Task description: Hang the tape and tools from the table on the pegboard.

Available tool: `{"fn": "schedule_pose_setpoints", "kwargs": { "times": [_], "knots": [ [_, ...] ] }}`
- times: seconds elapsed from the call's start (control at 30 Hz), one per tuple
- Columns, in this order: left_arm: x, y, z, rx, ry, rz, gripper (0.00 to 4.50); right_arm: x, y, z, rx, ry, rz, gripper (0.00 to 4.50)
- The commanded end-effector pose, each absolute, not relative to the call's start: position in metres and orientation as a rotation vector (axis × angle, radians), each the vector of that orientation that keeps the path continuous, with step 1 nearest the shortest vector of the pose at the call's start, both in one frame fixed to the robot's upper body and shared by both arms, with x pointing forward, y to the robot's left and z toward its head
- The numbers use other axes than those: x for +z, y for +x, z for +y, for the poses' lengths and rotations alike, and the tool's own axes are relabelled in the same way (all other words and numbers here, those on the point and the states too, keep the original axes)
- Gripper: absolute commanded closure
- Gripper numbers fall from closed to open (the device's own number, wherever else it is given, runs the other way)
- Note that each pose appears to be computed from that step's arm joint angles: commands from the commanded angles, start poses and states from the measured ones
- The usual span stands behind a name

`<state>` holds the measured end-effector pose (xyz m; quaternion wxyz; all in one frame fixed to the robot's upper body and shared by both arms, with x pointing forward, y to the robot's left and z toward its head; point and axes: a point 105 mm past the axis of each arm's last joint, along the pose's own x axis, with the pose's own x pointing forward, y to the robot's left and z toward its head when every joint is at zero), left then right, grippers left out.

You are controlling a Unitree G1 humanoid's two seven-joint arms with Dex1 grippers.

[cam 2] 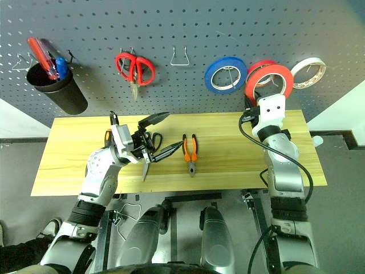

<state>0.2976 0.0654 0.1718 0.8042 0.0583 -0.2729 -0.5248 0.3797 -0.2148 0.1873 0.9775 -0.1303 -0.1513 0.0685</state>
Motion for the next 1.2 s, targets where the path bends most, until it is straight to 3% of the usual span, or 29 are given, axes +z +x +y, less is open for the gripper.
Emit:
{"fn": "schedule_pose_setpoints", "kwargs": {
  "times": [0.03,0.2,0.57,0.7,0.93,1.07,1.2],
  "knots": [
    [0.182,0.293,0.064,-1.121,0.136,-0.632,0.0,0.188,0.389,-0.218,0.129,-0.283,-0.322,3.82],
    [0.184,0.293,0.065,-1.108,0.137,-0.634,0.0,0.18,0.395,-0.225,0.099,-0.269,-0.284,3.82],
    [0.181,0.293,0.065,-1.08,0.135,-0.623,0.0,0.166,0.373,-0.22,0.099,-0.326,-0.184,0.02],
    [0.178,0.289,0.08,-1.044,0.161,-0.576,0.0,0.145,0.341,-0.211,0.1,-0.396,0.004,0.02],
    [0.156,0.281,0.114,-0.96,0.179,-0.403,0.0,0.13,0.29,-0.164,0.22,-0.373,0.171,0.02],
    [0.123,0.28,0.129,-0.878,0.189,-0.209,0.0,0.112,0.28,-0.13,0.247,-0.295,0.236,0.02],
    [0.117,0.274,0.126,-0.881,0.142,-0.137,0.0,0.106,0.287,-0.113,0.19,-0.248,0.248,0.02]
  ]
}}
